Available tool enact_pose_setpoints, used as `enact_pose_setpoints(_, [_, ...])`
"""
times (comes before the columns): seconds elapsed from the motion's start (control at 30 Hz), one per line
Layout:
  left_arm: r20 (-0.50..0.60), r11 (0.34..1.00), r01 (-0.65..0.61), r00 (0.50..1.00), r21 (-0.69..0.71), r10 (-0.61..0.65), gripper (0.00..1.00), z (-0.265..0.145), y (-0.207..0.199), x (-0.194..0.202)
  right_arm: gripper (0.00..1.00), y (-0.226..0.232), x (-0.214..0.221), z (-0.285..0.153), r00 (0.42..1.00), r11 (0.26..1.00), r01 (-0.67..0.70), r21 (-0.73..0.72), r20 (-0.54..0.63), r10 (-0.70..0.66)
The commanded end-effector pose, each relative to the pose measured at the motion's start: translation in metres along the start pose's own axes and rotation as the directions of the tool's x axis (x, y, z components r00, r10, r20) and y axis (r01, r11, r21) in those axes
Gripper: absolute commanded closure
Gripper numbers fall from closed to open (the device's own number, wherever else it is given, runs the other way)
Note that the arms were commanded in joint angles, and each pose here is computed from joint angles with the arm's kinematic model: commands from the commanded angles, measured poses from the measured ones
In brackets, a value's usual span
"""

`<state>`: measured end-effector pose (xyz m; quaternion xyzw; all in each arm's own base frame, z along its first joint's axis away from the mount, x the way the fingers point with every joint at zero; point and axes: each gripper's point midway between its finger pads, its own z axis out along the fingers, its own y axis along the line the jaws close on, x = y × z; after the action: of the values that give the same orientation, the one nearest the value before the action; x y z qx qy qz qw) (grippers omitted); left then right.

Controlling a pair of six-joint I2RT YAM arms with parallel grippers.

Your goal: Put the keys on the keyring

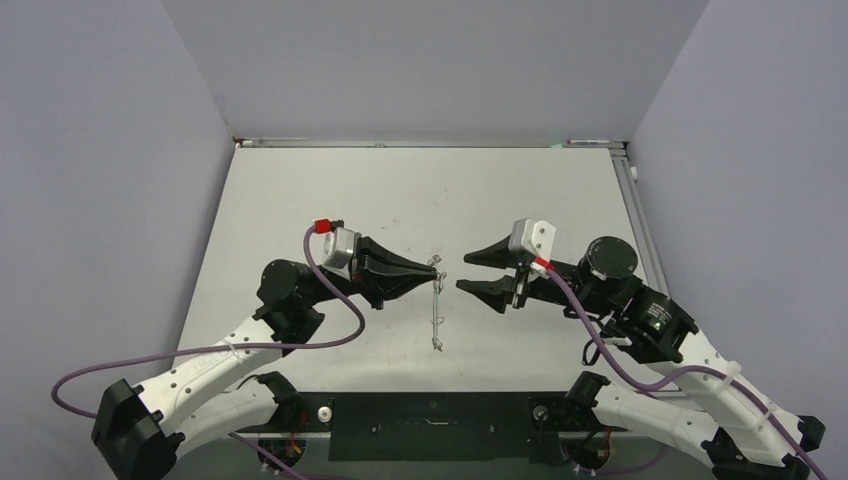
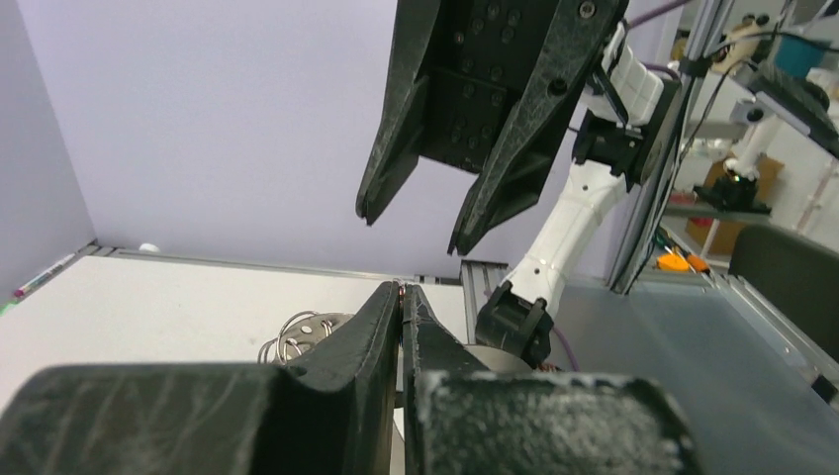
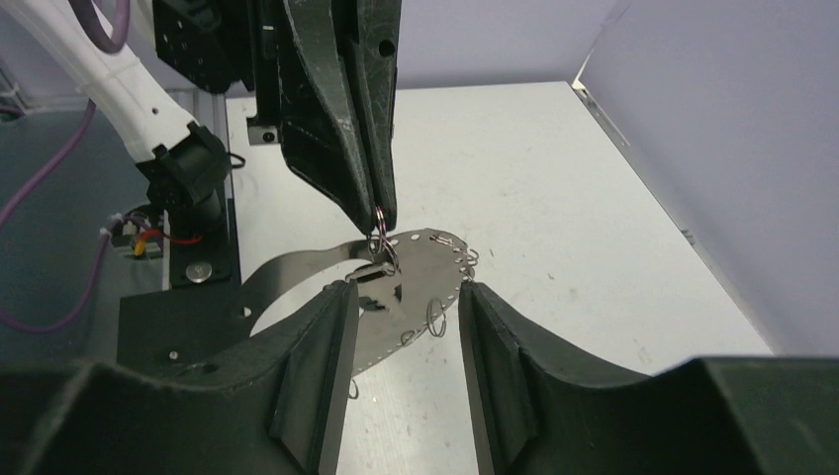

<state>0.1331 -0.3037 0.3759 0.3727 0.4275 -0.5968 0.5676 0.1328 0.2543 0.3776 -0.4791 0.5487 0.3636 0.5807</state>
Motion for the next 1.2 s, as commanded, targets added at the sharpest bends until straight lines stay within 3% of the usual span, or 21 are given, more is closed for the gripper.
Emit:
enact_pose_setpoints(0.0, [0.274, 0.997, -0.078, 0.958, -0.022, 0.081, 1.0, -0.003, -0.008, -0.066, 0.58, -0.001, -0.014, 0.013, 0.996, 1.0, -0.021, -0.013, 0.085, 0.022])
enact_pose_setpoints(0.2, [0.278, 0.998, -0.066, 0.958, -0.022, 0.07, 1.0, -0.004, -0.008, -0.066, 0.59, 0.003, -0.018, 0.021, 0.993, 0.998, -0.023, -0.054, 0.117, 0.029])
enact_pose_setpoints(0.63, [0.205, 0.997, -0.067, 0.977, 0.032, 0.059, 1.0, -0.003, -0.016, -0.054, 0.63, 0.007, -0.03, 0.026, 0.997, 0.991, 0.047, -0.121, 0.067, -0.039])
enact_pose_setpoints(1.17, [0.185, 0.997, -0.055, 0.982, 0.044, 0.046, 1.0, -0.003, -0.018, -0.051, 0.76, 0.008, -0.027, 0.031, 0.997, 0.987, 0.061, -0.15, 0.05, -0.054])
